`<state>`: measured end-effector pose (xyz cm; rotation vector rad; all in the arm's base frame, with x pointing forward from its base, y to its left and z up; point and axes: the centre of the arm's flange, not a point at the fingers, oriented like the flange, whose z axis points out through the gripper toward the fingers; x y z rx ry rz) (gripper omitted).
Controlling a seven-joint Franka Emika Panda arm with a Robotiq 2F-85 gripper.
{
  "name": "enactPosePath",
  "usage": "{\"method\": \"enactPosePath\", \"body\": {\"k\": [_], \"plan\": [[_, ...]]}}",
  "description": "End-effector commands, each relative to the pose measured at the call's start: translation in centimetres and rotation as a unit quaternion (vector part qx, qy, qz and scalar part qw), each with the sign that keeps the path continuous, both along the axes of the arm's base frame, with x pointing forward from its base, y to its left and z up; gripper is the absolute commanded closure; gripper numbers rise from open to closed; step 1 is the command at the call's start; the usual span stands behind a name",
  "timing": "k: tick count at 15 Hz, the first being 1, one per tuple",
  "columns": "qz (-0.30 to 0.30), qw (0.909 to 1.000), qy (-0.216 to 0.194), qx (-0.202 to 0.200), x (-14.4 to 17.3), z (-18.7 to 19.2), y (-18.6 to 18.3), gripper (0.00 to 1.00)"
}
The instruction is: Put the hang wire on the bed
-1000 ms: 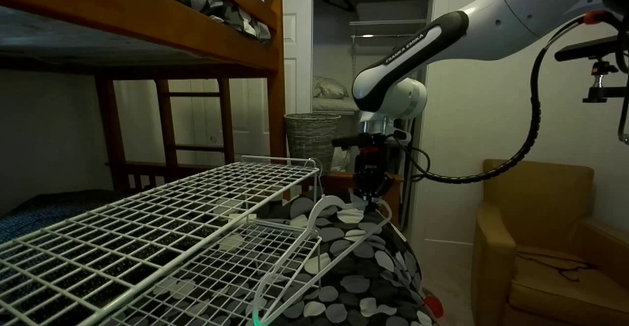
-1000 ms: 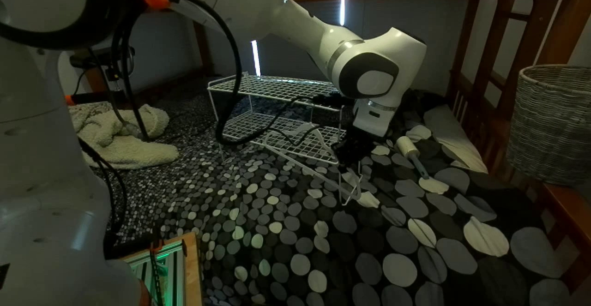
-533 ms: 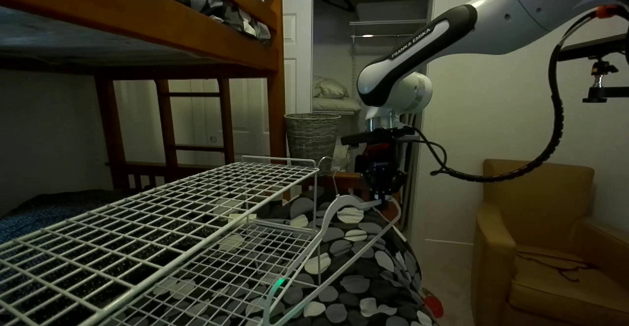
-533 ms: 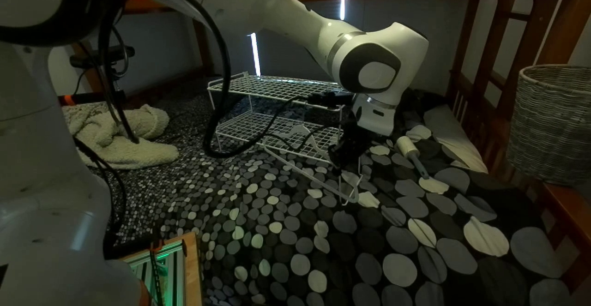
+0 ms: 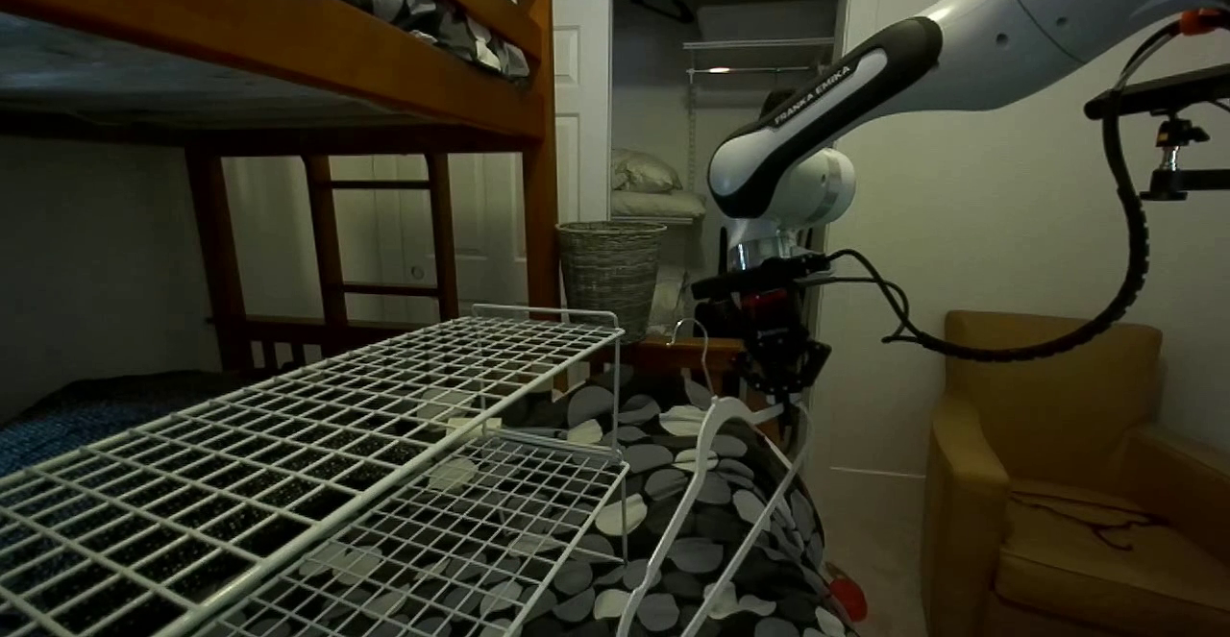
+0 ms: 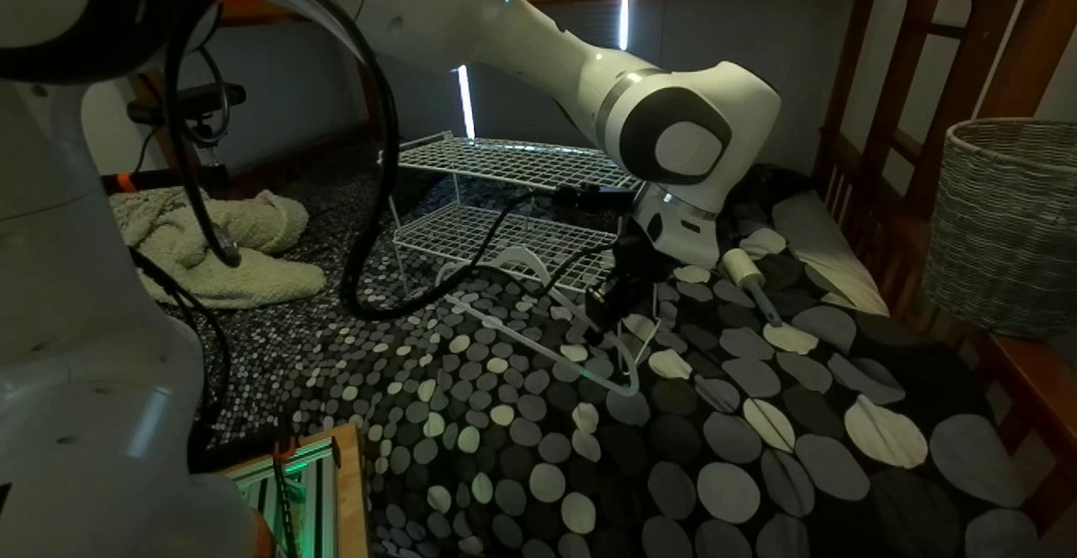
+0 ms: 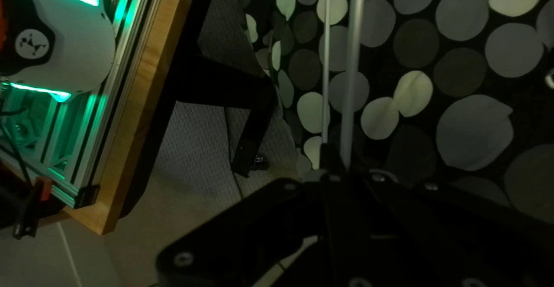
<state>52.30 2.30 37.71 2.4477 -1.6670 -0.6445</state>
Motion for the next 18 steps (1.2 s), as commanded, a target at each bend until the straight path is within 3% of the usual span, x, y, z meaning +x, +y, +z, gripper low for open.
{"method": "enactPosePath", "body": {"k": [1, 6, 8, 18], "plan": [[-0.022, 0.9974, 0.046, -0.051, -1.2, -1.9, -0.6, 0.99], [-0.056, 0.9840, 0.084, -0.147, -0.8, -4.6, -0.1, 0.99], [-0.070, 0.9791, 0.095, -0.166, -0.5, -5.4, 0.2, 0.99], [-0.132, 0.9603, 0.176, -0.172, 2.3, -8.7, 0.8, 0.99]]}}
